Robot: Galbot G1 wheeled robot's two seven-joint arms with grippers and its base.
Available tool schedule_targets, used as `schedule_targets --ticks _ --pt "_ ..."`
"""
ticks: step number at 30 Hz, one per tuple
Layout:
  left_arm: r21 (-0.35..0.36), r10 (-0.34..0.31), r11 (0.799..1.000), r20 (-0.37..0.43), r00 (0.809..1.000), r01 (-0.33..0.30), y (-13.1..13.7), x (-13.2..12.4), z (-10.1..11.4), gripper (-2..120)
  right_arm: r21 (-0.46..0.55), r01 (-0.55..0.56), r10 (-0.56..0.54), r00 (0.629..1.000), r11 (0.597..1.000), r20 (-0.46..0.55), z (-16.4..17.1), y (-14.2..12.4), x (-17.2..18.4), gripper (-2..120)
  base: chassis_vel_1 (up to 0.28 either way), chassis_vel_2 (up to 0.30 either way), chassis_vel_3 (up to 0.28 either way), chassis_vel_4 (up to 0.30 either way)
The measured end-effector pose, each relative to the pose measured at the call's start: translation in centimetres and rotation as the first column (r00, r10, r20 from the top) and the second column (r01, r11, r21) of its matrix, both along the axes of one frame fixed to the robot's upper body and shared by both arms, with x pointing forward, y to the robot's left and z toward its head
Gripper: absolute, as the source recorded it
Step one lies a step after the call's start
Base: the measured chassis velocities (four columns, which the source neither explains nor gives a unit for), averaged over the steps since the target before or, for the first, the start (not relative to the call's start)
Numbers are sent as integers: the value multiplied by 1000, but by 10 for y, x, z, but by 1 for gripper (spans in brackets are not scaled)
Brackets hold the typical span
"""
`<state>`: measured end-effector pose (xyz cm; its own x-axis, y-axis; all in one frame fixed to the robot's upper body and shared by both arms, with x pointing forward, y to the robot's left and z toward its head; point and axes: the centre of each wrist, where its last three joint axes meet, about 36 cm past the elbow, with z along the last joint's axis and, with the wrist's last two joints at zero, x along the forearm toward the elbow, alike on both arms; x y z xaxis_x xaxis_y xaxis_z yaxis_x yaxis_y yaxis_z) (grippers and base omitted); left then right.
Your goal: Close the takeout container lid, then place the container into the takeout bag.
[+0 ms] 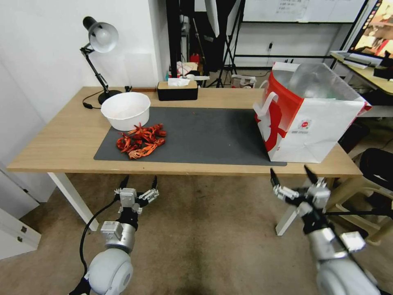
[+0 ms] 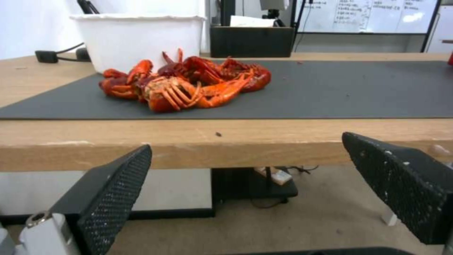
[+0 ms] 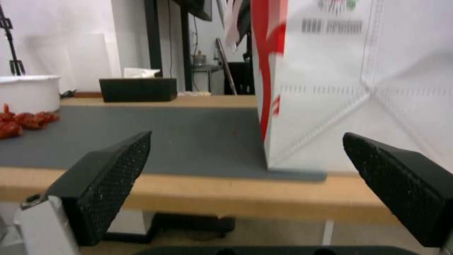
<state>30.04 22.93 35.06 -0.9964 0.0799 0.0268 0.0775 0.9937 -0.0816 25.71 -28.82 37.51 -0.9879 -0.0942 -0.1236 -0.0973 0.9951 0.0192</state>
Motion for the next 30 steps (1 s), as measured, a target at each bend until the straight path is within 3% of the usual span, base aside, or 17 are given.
schedule_targets --ticks 9,30 --pt "-4 -2 1000 0 1000 2 -1 -2 -5 100 34 20 -19 1000 999 -22 -24 19 -1 100 0 0 0 0" --pt "1 0 1000 2 1000 0 1 -2 -5 100 37 27 -26 1000 999 -10 -23 22 4 100 0 0 0 0"
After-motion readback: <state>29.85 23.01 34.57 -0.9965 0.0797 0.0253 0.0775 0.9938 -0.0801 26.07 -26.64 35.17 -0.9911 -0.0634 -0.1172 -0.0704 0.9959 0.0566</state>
